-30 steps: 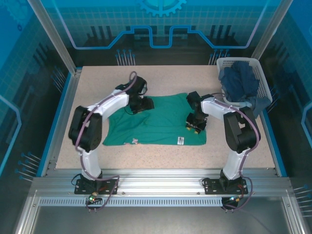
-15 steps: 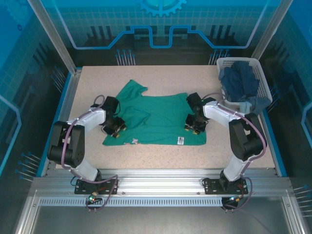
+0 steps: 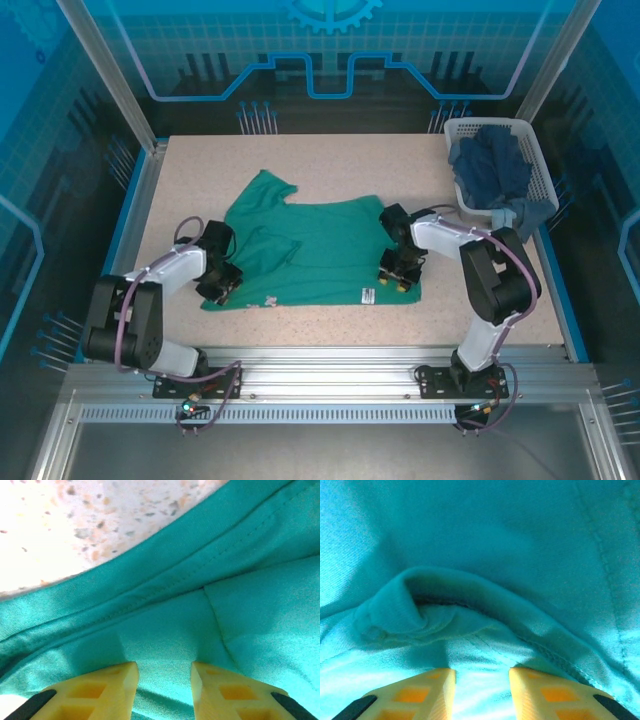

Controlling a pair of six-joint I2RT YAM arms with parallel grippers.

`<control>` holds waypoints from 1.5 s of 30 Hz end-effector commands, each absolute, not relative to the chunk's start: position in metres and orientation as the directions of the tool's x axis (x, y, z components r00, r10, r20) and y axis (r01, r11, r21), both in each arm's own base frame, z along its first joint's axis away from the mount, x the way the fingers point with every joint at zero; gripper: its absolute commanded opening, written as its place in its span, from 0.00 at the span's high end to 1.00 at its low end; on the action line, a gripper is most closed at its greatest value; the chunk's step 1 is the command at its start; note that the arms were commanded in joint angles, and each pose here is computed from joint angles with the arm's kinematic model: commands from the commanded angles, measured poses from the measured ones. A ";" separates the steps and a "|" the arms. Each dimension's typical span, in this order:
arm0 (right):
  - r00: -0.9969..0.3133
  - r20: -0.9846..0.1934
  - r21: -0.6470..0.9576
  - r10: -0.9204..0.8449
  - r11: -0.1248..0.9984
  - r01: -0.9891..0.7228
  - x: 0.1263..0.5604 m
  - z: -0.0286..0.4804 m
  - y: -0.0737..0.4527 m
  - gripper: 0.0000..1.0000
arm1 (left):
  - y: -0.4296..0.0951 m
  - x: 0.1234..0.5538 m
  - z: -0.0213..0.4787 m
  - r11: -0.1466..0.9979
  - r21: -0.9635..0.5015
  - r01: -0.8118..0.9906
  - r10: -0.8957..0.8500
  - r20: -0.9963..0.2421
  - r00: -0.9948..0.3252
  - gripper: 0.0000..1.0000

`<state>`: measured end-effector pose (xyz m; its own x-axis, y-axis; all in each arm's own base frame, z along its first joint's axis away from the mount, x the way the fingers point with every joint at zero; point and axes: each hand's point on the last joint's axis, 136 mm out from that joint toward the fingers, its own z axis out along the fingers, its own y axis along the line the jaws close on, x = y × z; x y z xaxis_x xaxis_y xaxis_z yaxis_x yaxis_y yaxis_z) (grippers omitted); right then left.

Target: Fold and stack the t-shirts

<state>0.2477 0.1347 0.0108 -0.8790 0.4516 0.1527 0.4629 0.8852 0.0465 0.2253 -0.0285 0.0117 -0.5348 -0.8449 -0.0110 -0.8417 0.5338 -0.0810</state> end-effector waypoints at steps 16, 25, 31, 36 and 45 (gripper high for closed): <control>-0.944 -0.225 0.270 0.242 0.946 0.178 0.397 0.105 0.160 0.54 | -0.046 0.421 0.142 0.748 -0.354 -0.562 -0.659 -0.291 -0.694 0.40; -0.946 -0.277 0.304 0.168 0.949 0.079 0.482 0.086 0.150 0.54 | -0.058 0.574 0.129 0.880 -0.399 -0.256 -0.452 -0.541 -0.709 0.41; -0.956 -0.226 0.265 0.188 0.956 0.125 0.496 0.065 0.143 0.53 | -0.048 0.619 0.104 0.880 -0.402 -0.253 -0.455 -0.560 -0.692 0.39; -0.961 -0.173 0.235 0.215 0.957 0.172 0.493 0.053 0.137 0.52 | -0.043 0.642 0.081 0.875 -0.394 -0.280 -0.466 -0.533 -0.706 0.41; -0.948 -0.160 0.205 0.274 0.949 0.240 0.490 0.057 0.122 0.50 | -0.048 0.626 0.044 0.891 -0.323 -0.319 -0.440 -0.436 -0.785 0.46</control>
